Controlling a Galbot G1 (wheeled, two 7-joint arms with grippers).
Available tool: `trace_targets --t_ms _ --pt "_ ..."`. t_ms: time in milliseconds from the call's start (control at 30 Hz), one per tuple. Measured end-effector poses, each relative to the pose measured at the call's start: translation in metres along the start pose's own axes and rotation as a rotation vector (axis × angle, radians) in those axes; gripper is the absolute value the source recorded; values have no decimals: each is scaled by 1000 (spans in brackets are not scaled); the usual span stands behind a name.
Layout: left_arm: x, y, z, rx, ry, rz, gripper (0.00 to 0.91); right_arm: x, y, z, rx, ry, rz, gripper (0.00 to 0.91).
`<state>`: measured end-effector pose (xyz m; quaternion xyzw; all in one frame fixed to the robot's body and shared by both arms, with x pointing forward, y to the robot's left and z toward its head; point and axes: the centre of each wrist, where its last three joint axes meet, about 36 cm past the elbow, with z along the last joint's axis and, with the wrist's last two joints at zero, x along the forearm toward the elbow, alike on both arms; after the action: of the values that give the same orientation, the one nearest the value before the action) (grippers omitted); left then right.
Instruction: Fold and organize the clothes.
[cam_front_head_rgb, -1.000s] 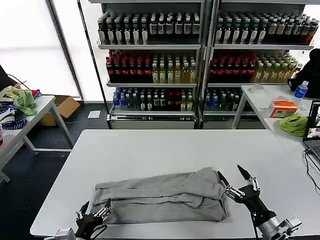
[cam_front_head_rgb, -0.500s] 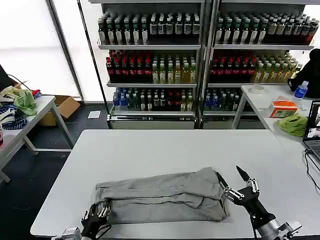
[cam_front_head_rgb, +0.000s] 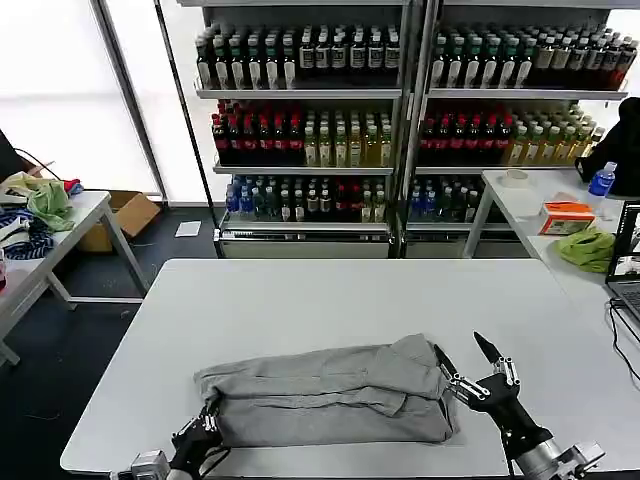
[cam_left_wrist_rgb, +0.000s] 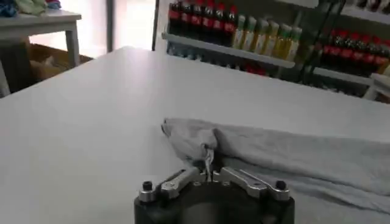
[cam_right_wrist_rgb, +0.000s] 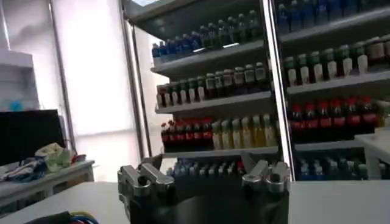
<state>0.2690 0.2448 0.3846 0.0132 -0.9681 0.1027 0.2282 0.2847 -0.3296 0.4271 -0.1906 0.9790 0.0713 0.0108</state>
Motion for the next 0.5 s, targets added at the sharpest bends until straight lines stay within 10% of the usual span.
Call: trace_targets --t_ms 500 --pt "-8 77 -62 -18 -80 -89 10 -12 2 -11 19 -27 -35 907"
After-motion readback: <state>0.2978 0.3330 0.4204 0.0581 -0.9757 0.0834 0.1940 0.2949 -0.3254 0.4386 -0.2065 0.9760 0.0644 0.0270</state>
